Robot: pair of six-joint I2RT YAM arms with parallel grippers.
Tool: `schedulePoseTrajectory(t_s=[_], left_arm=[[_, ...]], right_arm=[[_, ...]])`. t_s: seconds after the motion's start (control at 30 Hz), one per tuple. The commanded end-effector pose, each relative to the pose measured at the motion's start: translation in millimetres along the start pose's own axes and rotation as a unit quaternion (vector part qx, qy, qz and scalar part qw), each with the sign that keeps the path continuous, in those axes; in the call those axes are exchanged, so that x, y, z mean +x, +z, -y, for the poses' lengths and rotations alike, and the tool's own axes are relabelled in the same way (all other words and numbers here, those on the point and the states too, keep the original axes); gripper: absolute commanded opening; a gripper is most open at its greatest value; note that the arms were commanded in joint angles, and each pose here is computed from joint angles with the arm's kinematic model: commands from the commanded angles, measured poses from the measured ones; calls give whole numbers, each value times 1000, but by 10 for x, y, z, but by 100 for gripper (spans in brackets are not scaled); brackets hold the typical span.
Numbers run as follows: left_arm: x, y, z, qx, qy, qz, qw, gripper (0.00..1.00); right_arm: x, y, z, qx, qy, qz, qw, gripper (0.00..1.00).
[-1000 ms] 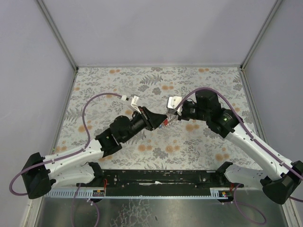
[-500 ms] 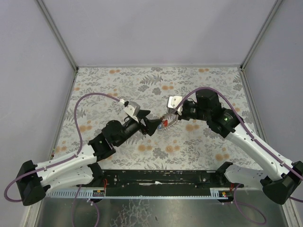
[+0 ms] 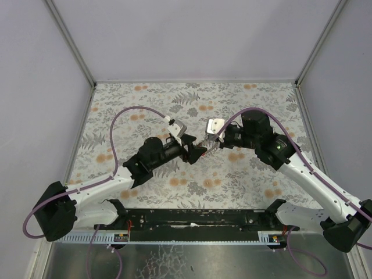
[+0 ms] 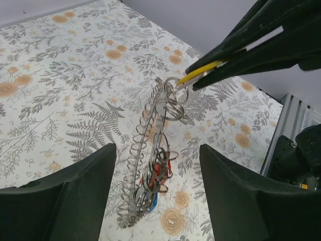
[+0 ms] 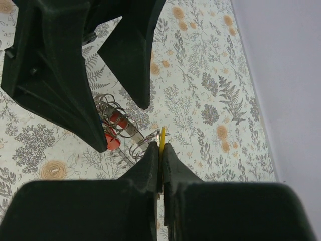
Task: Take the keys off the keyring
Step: Remove the key from the keyring.
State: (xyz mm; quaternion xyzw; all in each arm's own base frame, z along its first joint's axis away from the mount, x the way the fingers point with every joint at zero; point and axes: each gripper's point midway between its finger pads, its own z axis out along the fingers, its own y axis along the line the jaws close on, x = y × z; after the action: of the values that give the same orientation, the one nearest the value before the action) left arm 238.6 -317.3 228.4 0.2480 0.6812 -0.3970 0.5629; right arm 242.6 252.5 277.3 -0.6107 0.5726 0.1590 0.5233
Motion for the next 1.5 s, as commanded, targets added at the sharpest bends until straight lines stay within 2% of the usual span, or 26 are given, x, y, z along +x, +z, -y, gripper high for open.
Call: schedulePoseTrajectory(t_s=[0.0, 0.33, 0.6, 0.8, 0.9, 1.3, 1.47], left_arm=[[-425, 88, 141, 35, -5, 59, 998, 65], [-290, 162, 39, 24, -16, 20, 999, 51], [-310, 177, 20, 25, -15, 12, 1000, 51], [-279, 215, 32, 33, -12, -2, 999, 38], [-277, 209, 33, 36, -12, -3, 999, 35], [-265, 189, 32, 48, -10, -1, 999, 36], [-247, 214, 69, 62, -12, -1, 998, 31]], right_arm=[[-399, -176, 194, 32, -18, 59, 998, 0], [-423, -199, 188, 33, -18, 64, 997, 0], [-413, -194, 174, 31, -15, 63, 997, 0], [-423, -195, 180, 31, -14, 64, 997, 0], [-422, -194, 182, 32, -14, 63, 997, 0], [-440, -212, 174, 32, -9, 67, 997, 0], [-436, -217, 161, 30, -7, 68, 997, 0]])
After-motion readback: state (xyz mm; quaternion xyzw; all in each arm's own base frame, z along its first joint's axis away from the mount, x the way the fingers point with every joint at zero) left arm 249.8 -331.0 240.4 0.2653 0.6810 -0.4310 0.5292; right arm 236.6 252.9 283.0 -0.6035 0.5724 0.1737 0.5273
